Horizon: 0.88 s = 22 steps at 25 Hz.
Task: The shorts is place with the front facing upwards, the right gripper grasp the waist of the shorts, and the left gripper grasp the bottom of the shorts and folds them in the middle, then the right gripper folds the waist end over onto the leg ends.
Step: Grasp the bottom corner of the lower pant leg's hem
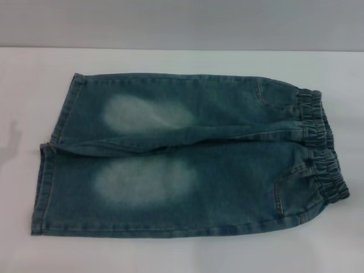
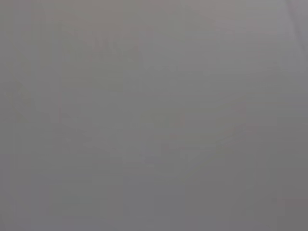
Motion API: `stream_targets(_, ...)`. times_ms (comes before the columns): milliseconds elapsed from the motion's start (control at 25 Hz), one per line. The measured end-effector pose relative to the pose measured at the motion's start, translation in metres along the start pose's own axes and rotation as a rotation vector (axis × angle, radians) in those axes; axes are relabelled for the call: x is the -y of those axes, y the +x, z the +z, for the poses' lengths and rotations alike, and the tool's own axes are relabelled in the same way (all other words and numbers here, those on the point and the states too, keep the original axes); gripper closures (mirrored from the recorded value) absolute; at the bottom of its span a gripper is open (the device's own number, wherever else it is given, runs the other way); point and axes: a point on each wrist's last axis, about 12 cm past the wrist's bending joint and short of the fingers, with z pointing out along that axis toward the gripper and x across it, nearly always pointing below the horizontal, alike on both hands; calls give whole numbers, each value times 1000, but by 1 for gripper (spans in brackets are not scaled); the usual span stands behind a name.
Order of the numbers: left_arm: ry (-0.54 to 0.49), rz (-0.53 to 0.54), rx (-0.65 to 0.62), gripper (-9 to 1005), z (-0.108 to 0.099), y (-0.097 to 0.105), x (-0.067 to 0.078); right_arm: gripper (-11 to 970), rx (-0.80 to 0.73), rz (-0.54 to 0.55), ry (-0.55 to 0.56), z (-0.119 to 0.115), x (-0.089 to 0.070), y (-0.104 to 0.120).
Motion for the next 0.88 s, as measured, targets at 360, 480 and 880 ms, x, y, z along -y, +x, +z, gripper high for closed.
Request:
stream_targets(360, 20, -92, -8, 186, 4, 2, 5, 280, -23, 25, 41, -16, 4, 5)
stream_targets(480, 184, -185, -46, 187, 13, -1, 6, 280, -31, 30, 43, -18, 3, 6)
stream_targets(880, 686, -433, -320, 188, 64, -27, 5, 279, -53, 43, 32, -21, 0, 9)
